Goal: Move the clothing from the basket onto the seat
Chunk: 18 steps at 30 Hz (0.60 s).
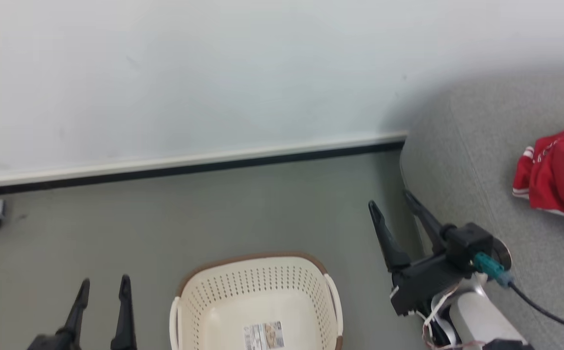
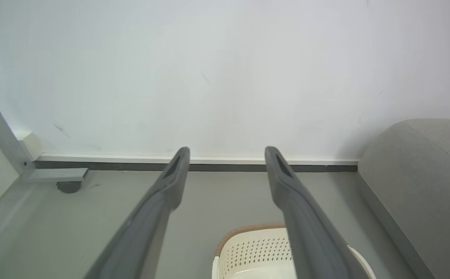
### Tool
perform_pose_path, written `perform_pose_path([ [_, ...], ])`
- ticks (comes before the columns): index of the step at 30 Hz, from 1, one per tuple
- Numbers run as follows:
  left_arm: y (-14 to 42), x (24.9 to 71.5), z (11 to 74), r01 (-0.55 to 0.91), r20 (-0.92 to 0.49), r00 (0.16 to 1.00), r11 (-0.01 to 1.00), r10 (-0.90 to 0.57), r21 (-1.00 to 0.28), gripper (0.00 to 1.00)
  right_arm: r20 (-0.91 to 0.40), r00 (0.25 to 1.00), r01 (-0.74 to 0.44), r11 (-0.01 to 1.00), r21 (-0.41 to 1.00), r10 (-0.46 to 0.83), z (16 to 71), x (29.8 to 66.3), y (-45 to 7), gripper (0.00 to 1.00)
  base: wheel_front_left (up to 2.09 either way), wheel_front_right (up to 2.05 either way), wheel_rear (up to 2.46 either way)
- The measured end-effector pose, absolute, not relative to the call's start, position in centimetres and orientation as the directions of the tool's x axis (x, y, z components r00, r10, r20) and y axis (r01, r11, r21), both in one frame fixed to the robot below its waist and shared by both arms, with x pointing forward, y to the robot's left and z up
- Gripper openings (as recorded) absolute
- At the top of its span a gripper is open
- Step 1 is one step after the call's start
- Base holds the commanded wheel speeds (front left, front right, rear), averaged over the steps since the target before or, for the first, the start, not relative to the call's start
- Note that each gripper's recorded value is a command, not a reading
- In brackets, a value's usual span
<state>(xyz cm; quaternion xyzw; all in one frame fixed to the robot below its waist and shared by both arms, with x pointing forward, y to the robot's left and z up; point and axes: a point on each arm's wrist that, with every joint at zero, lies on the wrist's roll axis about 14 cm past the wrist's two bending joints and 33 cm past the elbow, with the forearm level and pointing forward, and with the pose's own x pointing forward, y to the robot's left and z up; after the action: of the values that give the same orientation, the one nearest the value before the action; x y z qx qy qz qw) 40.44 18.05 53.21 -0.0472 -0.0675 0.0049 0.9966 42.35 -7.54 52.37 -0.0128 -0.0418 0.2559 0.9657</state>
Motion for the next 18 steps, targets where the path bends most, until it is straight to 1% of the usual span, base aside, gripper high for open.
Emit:
perform_pose_path([
  [7, 20.2, 36.2, 56.8, -0.054, 0.251, 0.965, 0.996, 0.070, -0.070, 1.00, 0.178, 0.854, -0.493, 0.870, -0.020, 0.488, 55.3, 39.6, -6.4, 1.00, 0.00, 0.00, 0.00],
  [12, 21.0, 34.1, 58.1, -0.092, 0.301, 0.949, 0.995, 0.098, -0.034, 1.00, 0.231, 0.855, -0.475, 0.880, -0.013, 0.465, 56.7, 37.7, -6.9, 1.00, 0.00, 0.00, 0.00],
  [15, 20.4, 33.2, 58.1, -0.064, 0.304, 0.949, 0.996, 0.079, -0.059, 1.00, 0.243, 0.852, -0.476, 0.879, -0.013, 0.464, 56.9, 36.3, -6.9, 1.00, 0.00, 0.00, 0.00],
  [18, 19.7, 32.5, 58.1, -0.022, 0.307, 0.951, 0.996, 0.046, -0.082, 1.00, 0.252, 0.844, -0.478, 0.877, -0.049, 0.474, 57.1, 35.1, -7.0, 1.00, 0.00, 0.00, 0.00],
])
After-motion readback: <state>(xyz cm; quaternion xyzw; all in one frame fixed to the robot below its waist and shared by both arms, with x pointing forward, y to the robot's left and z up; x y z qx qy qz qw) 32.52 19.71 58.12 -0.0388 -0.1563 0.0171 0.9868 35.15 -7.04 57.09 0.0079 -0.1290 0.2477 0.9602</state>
